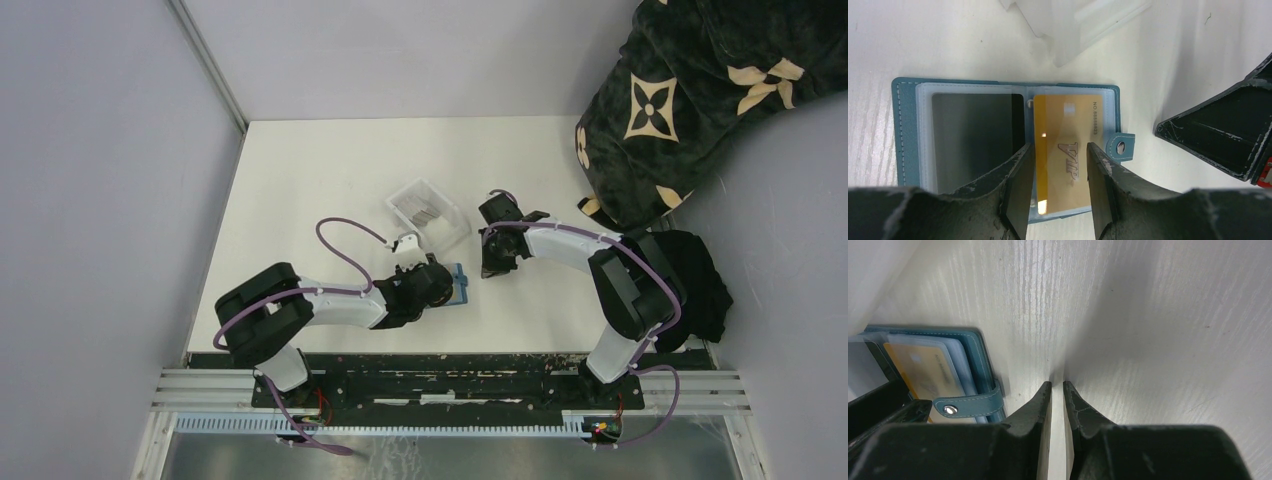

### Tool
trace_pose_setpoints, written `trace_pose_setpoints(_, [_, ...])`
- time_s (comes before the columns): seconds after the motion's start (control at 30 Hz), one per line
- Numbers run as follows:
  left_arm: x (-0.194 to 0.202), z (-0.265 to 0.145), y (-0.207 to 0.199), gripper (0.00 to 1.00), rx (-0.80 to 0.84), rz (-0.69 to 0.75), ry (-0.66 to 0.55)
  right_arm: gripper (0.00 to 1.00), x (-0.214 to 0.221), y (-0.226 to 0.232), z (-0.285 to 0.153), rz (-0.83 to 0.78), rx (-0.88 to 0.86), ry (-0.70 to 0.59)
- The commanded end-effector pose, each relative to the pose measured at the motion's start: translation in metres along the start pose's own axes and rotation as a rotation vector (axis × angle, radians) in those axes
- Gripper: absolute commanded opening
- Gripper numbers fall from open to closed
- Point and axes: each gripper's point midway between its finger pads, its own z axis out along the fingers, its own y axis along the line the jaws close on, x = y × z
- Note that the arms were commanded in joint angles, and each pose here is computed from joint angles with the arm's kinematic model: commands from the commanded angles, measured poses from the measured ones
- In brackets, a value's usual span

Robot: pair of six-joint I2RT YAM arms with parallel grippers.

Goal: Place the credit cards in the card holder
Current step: Insert the credit card into the card holder.

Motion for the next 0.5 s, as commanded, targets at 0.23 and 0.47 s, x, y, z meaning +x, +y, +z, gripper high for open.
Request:
trace_pose_setpoints(0.23, [-0.012,0.004,-0.026,0.49,0.076,-0.002,-0.038,0.20,-0.010,0.014,-0.003,-0.013,-0.023,-0.031])
trace_pose_setpoints(0.47, [-0.009,0.007,-0.034,0.49,0.105,-0.013,-0.030,0.20,-0.008,0.014,-0.005,-0.016,-0.018,-0.030])
